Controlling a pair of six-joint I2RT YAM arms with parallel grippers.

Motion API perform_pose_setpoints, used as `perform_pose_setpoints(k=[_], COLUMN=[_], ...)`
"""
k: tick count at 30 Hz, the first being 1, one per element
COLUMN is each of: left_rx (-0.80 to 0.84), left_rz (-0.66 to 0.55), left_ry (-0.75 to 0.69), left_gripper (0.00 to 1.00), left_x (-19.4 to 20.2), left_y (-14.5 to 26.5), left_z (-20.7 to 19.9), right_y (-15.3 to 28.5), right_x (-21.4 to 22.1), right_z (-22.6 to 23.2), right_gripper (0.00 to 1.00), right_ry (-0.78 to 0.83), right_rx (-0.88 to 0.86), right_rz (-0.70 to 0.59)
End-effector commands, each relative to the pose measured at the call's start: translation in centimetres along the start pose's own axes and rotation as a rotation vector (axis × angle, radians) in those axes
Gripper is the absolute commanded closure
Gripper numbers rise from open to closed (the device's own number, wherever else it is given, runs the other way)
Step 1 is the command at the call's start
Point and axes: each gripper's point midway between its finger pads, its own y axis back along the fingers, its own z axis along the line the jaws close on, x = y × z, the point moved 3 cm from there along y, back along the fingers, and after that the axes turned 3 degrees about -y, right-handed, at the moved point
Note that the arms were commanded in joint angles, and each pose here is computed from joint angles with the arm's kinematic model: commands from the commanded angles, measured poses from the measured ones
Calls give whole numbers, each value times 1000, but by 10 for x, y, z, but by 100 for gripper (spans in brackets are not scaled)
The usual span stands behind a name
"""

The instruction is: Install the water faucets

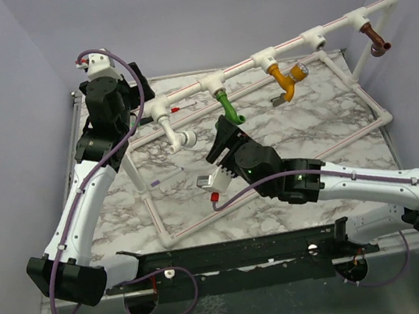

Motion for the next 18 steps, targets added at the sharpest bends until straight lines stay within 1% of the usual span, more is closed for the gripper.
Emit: perform_pose_setpoints(k=[1,4,7,9,11,14,17,18], left_rx=[41,41,43,43,44,47,48,48], left_rz=[302,300,298,297,296,296,296,297], left_ry=[-86,-85,-84,-84,-84,-81,-81,-80], left_gripper=[1,1,1,1,1,1,1,1], left_x=[81,80,80,79,79,79,79,79], left_y=[4,4,5,5,5,5,6,5], left_z=[0,0,0,0,0,-1,-1,-1], right_y=[0,0,1,2,4,8,9,10], right_x=[2,3,5,7,9,11,10,10], right_z=[-13,-18,-24,-28,-34,-38,-40,-41], right_gripper=[37,44,55,64,75,85,98,99], right_ry=[-9,-24,-59,-87,-139,-224,-316,-360], right_rx=[28,50,88,121,171,241,283,294], right_rz=[32,37,47,49,54,40,13,-1])
